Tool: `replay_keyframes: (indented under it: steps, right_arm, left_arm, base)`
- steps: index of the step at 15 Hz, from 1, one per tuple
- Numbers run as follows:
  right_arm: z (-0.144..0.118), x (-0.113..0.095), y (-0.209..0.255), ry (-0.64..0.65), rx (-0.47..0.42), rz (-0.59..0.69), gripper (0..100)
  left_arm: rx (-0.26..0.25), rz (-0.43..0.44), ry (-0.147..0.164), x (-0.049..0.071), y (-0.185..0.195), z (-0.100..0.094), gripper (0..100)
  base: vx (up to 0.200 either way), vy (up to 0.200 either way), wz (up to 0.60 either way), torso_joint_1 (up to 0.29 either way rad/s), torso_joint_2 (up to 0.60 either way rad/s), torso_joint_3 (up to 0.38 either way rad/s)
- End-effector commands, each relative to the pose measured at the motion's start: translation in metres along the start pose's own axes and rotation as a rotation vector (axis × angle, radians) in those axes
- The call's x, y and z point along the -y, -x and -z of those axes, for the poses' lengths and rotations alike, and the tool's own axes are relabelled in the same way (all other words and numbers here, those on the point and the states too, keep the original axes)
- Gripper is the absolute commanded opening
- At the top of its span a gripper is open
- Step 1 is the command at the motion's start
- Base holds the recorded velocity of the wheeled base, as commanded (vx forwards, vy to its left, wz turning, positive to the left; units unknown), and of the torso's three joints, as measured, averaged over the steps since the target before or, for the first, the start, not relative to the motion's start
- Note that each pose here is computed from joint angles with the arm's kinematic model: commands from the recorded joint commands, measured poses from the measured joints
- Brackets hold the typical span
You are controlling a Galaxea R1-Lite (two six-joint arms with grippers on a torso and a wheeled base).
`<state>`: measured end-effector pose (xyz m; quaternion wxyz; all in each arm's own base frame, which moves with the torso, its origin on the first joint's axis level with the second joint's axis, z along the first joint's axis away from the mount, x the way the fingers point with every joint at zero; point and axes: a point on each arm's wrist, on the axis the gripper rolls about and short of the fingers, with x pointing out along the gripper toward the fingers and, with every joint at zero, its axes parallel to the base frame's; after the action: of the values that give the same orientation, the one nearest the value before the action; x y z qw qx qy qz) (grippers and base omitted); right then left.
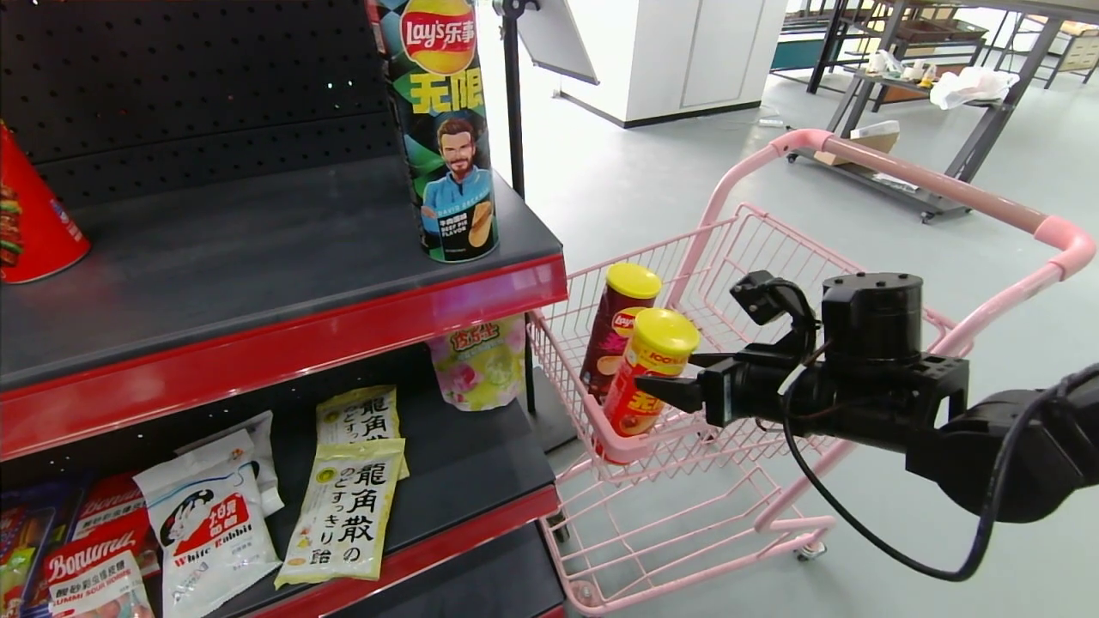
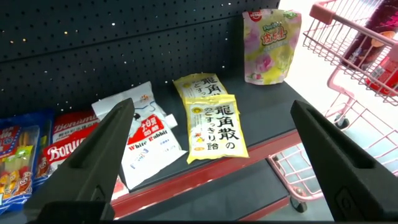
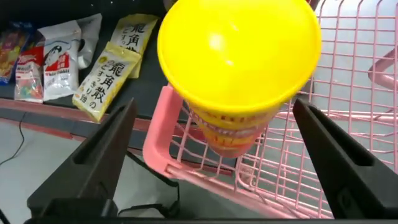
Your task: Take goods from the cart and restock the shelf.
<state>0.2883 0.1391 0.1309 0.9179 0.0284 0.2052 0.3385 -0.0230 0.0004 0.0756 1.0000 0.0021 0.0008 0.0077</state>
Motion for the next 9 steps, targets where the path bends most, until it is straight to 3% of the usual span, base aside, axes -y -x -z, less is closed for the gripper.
replay_keyframes:
  steps: [1, 9]
  right_arm:
    - [0.006, 0.001, -0.02, -0.002, -0.029, -0.003, 100]
    - [0.02, 0.003, -0.044, -0.023, -0.05, 0.0, 100]
  left_arm:
    - [-0.002, 0.0, 0.001, 0.0, 0.0, 0.0, 100]
    - [-0.002, 0.0, 0.0, 0.0, 0.0, 0.0, 100]
  base:
    - [0.0, 0.0, 0.0, 0.0, 0.0, 0.0]
    - [0.0, 0.0, 0.0, 0.0, 0.0, 0.0]
